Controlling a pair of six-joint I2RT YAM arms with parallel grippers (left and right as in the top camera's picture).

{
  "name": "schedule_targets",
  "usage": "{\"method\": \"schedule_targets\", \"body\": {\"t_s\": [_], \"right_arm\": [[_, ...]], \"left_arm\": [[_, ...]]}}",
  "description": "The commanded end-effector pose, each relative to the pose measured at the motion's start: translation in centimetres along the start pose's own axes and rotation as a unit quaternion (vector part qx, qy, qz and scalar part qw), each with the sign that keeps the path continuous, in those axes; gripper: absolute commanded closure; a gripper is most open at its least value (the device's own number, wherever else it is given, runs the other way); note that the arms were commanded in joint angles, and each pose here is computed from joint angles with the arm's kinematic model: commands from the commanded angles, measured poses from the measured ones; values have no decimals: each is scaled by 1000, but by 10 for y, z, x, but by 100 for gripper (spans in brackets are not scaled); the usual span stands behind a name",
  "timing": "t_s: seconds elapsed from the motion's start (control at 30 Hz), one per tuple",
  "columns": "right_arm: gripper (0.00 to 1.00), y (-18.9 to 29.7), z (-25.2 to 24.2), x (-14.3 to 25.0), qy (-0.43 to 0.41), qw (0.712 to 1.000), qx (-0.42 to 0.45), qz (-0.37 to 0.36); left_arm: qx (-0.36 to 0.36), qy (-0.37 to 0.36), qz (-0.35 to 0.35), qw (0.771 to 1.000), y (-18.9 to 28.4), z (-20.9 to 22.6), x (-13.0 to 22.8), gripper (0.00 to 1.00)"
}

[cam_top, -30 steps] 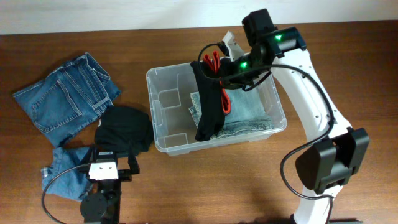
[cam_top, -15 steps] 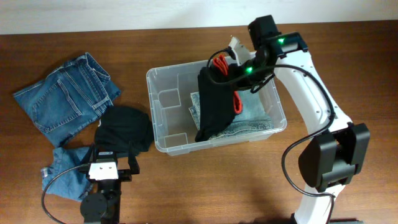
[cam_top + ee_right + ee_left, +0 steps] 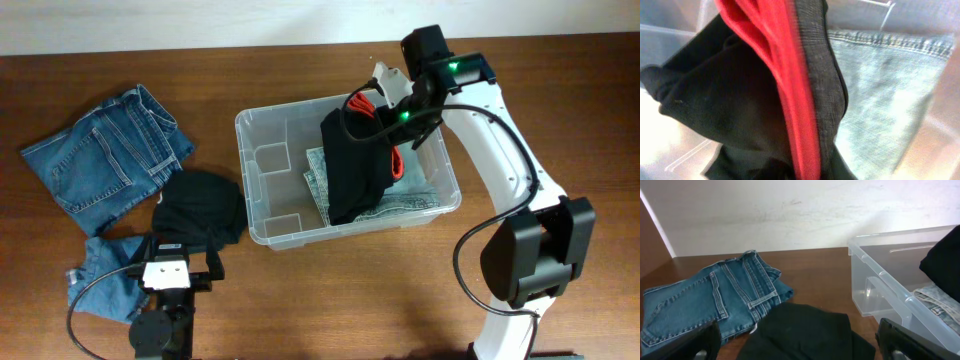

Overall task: Pack container
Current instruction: 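Lower the black pants into the bin and open the right gripper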

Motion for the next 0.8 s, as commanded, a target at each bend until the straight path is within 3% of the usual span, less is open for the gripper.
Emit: {"method": "schedule_targets", "body": {"t_s": [0.0, 0.17, 0.37, 0.5, 0.77], "right_arm": [[79, -8, -10, 4, 6, 999, 30, 11], [79, -5, -24, 5, -7, 999, 36, 2], [65, 5, -56, 12, -39, 997, 69, 1], [70, 8, -61, 14, -54, 996, 71, 1], [85, -3, -19, 20, -19, 998, 48, 44]], "left_arm": [[-3, -10, 1, 1000, 0, 1, 2, 0], [-3, -10, 1, 1000, 0, 1, 2, 0], [-3, -10, 1, 1000, 0, 1, 2, 0], [-3, -10, 1, 1000, 0, 1, 2, 0], [-3, -10, 1, 1000, 0, 1, 2, 0]]}}
Point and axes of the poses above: each gripper's point midway between its finger pads, its own y axis back along the fingers, its own z axis along the line the jaws close on, x = y × z, the point moved 6 cm from there along y, back along the fingers, and after that the axes turned 3 degrees about y, right-handed, at the moved point
